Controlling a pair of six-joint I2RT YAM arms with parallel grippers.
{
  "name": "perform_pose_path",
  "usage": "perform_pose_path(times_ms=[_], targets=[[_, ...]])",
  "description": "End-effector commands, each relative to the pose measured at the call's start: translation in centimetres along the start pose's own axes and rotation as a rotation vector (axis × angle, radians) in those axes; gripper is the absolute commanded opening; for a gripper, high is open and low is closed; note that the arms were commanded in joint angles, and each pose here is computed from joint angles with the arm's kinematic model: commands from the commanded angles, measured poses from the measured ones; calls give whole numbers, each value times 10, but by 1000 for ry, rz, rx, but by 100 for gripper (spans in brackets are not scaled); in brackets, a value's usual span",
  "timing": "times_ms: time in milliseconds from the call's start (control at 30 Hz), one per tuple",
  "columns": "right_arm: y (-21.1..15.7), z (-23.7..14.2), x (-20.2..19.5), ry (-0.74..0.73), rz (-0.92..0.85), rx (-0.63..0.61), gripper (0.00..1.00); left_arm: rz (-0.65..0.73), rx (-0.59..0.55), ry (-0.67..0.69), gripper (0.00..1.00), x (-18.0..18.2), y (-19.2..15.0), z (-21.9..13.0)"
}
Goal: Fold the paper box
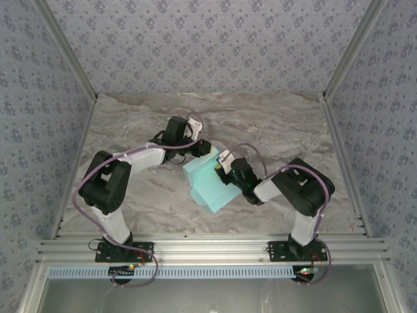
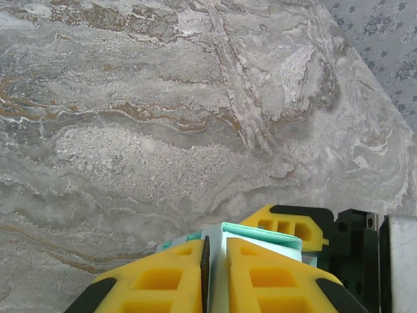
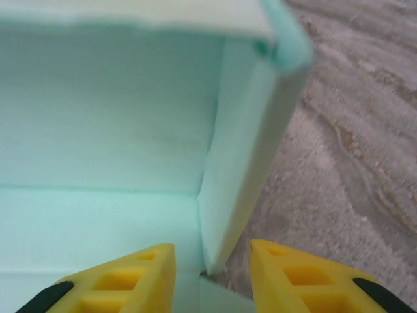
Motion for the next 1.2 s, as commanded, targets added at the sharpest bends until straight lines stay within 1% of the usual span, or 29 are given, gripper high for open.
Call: perform_pose_path(times_ms=[0,233,400,500,567,700,833,933,1067,1167], targets=[[2,2,1,6,-16,-7,36,-42,115,45,17,4,-25,2],[5,18,-1,-81,-55,-18,39,-59,109,38,16,3,-25,4],[9,26,-3,-142,-43,-56,39,-78,115,33,16,3,-29,4],[16,31,-3,-130,-30,-104,40,-85,111,26,17,4,-33,5],[15,34,-2,-116,-19,-87,39,-88,113,25,17,4,-34,7],[13,30,0,-91,-15,-122,40,-94,115,24,17,4,-35,7],[14,27,-5,-123,7,-128,39,-94,128,12,16,3,-37,11],[13,29,-7,-125,24,-128,34,-96,129,5,16,0,-37,12],[8,31,-10,-164,32,-122,21,-89,131,-2,16,-2,-37,15],[5,35,-11,-197,26,-96,21,-88,138,3,16,-2,-38,15]])
Point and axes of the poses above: each hand's point on the last joint's axis, 136 mm out from that joint toward the fingers, its own z axis out along the fingers, its own x axis along the line the jaws close on, y = z × x, the point moved 9 cm from there along -z, back along the fingers, and after that the axes turned 5 degrees about z, right-handed, at the moved point
